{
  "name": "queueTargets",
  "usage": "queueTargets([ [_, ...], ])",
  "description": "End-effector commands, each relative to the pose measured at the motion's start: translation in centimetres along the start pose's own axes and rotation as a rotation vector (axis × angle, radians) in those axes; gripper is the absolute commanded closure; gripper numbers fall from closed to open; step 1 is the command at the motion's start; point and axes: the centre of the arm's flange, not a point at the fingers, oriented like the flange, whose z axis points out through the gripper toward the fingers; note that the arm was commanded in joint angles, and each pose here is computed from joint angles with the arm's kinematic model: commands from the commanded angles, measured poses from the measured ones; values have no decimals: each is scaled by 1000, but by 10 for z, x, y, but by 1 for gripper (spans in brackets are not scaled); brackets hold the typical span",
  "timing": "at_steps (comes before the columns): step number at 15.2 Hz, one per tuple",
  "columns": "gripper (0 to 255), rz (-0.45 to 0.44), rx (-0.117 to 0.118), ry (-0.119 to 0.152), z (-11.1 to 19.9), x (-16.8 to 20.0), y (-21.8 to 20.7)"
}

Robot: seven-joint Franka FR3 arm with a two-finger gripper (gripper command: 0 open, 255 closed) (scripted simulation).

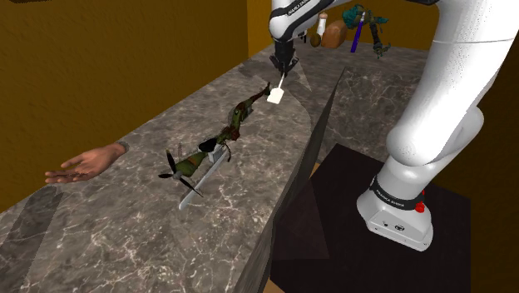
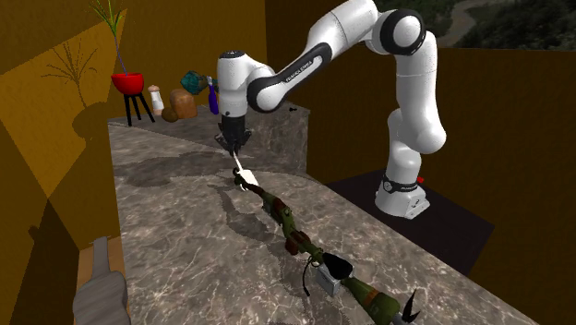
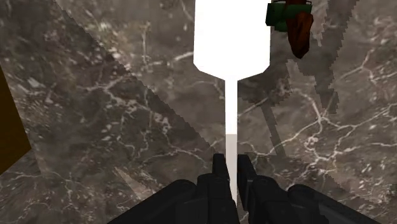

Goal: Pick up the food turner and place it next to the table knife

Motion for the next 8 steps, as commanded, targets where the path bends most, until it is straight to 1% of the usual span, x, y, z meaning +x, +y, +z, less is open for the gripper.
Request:
queueTargets([
  [1,255,0,0,0,-11,3,0],
  [8,255,0,0,0,-47,11,0],
])
